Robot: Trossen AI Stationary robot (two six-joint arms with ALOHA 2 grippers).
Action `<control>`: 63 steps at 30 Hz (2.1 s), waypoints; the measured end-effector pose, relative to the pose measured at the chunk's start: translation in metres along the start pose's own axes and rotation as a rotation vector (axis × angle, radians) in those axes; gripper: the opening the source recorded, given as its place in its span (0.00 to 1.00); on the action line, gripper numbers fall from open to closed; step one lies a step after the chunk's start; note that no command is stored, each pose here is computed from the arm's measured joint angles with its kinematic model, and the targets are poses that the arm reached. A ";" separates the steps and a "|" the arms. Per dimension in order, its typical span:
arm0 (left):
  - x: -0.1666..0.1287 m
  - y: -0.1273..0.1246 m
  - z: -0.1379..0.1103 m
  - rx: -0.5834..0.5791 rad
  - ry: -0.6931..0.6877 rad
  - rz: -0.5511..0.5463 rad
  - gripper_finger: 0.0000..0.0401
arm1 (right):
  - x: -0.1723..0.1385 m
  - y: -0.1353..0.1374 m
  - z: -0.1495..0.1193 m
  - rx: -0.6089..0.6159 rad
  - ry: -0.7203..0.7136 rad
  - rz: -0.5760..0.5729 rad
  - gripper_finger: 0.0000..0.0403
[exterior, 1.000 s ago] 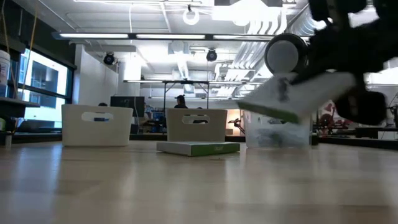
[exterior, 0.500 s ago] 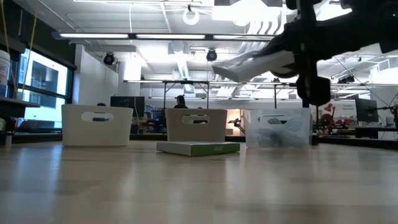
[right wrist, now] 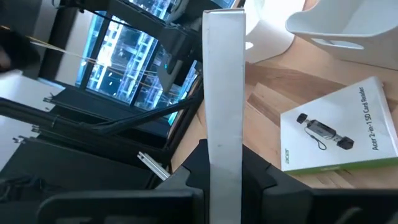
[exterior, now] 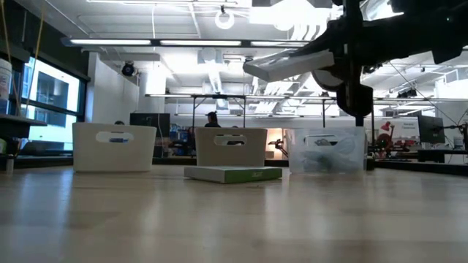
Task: Pick and place items into bin
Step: Put the bottom white card reader box into the gray bin
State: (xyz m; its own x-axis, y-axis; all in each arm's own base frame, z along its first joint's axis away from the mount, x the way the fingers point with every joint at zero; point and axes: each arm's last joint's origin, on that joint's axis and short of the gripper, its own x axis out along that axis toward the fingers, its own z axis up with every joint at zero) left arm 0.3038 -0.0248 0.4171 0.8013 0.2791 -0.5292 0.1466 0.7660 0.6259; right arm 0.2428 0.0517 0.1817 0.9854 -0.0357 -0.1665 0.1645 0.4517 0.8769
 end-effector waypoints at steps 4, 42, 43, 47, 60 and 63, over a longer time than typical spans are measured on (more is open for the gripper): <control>0.008 -0.026 -0.001 -0.026 -0.095 -0.001 0.00 | 0.000 -0.001 0.002 -0.007 0.002 0.002 0.10; -0.014 -0.101 -0.104 -0.309 -0.024 0.144 0.00 | 0.040 0.036 0.096 -0.125 -0.223 -0.249 0.11; -0.013 -0.104 -0.105 -0.308 -0.023 0.141 0.00 | 0.041 0.035 0.097 -0.123 -0.225 -0.252 0.11; -0.010 -0.115 -0.114 -0.323 -0.003 0.118 0.00 | 0.051 0.030 0.096 -0.103 -0.219 -0.277 0.10; -0.014 -0.126 -0.120 -0.328 -0.005 0.111 0.00 | 0.106 0.014 0.102 -0.089 -0.222 -0.357 0.10; -0.018 -0.129 -0.119 -0.309 -0.013 0.112 0.00 | 0.118 0.012 0.107 -0.094 -0.222 -0.363 0.09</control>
State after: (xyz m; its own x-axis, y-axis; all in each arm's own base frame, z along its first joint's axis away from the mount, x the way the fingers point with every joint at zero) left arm 0.2010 -0.0595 0.2778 0.8100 0.3656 -0.4585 -0.1243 0.8711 0.4751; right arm 0.3655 -0.0429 0.2210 0.8514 -0.3933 -0.3470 0.5079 0.4529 0.7328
